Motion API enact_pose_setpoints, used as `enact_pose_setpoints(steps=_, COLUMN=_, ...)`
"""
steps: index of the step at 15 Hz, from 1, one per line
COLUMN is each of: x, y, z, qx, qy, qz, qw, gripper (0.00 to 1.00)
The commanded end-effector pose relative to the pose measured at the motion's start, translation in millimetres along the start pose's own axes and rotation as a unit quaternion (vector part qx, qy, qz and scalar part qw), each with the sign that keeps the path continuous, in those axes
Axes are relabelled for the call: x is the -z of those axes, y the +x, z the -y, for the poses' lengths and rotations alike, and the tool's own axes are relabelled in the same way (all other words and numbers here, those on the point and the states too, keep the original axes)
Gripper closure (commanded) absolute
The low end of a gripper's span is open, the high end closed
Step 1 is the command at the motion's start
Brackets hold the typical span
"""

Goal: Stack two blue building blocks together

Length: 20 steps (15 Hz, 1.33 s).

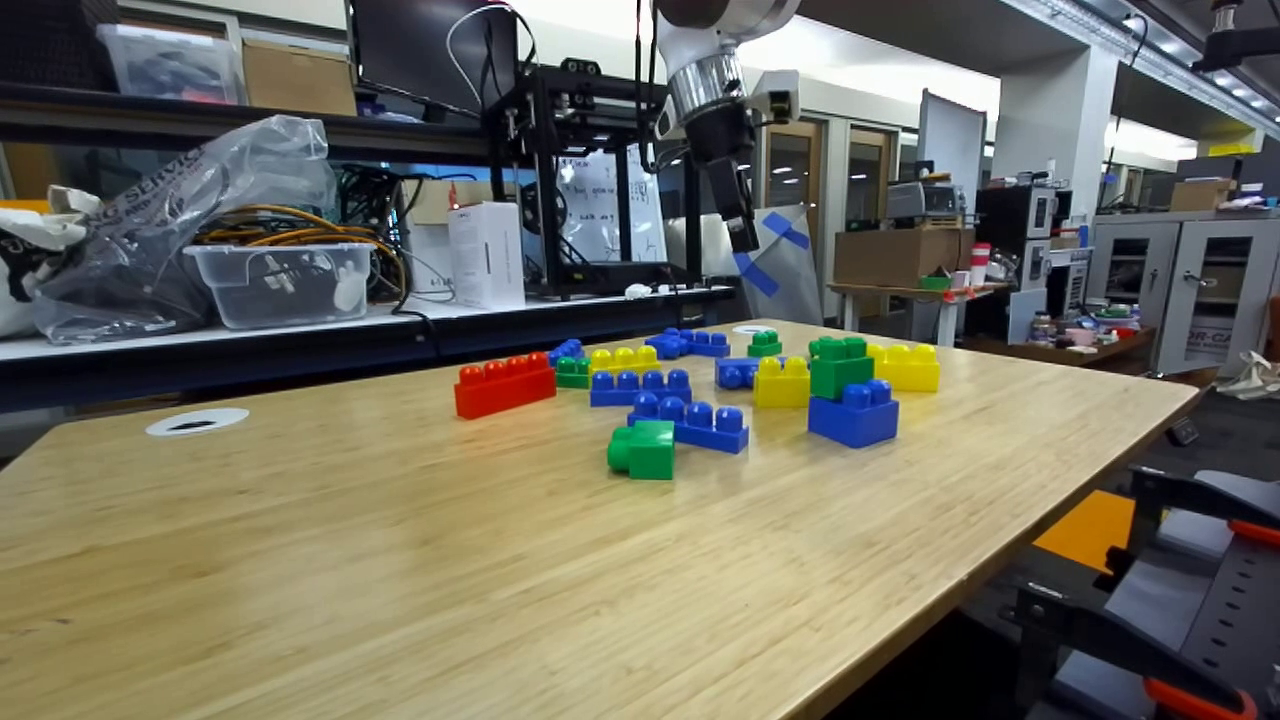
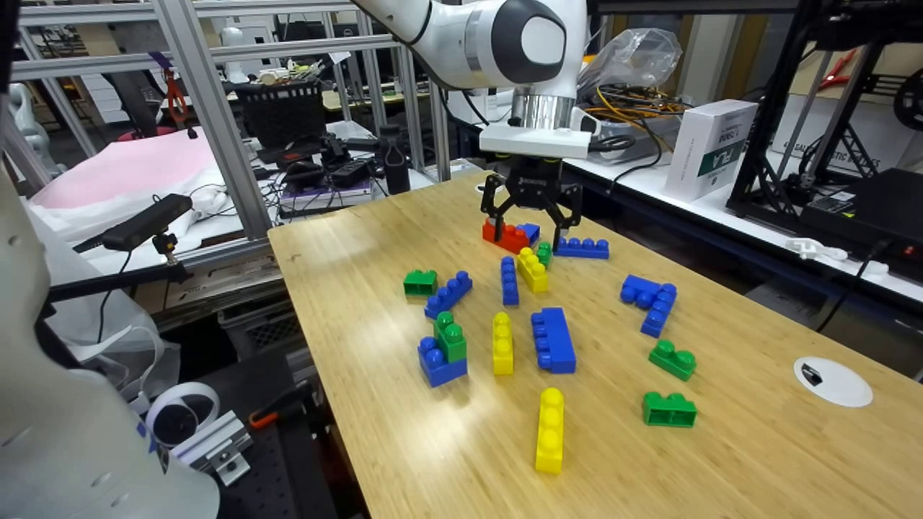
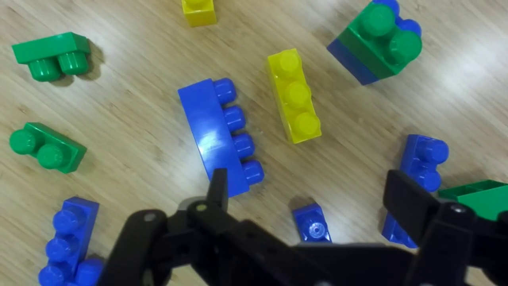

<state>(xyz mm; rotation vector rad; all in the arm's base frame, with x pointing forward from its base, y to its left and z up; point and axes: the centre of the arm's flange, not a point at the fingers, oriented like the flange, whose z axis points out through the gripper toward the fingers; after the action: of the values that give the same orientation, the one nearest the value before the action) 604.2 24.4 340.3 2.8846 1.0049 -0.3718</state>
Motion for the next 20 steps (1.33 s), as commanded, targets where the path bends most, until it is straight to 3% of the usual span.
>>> enact_pose_setpoints(steps=1, x=0, y=0, z=0, qx=0.000, qy=0.000, qz=0.000, qw=1.0000, gripper=0.00)
enact_pose_setpoints(steps=6, x=-13, y=2, z=-1, qx=0.041, qy=-0.005, qz=-0.020, qw=0.9989, gripper=0.00)
enact_pose_setpoints(steps=14, x=-53, y=65, z=9, qx=0.136, qy=-0.005, qz=-0.048, qw=0.9895, gripper=0.00)
enact_pose_setpoints(steps=20, x=-81, y=99, z=15, qx=0.168, qy=0.010, qz=-0.053, qw=0.9843, gripper=0.00)
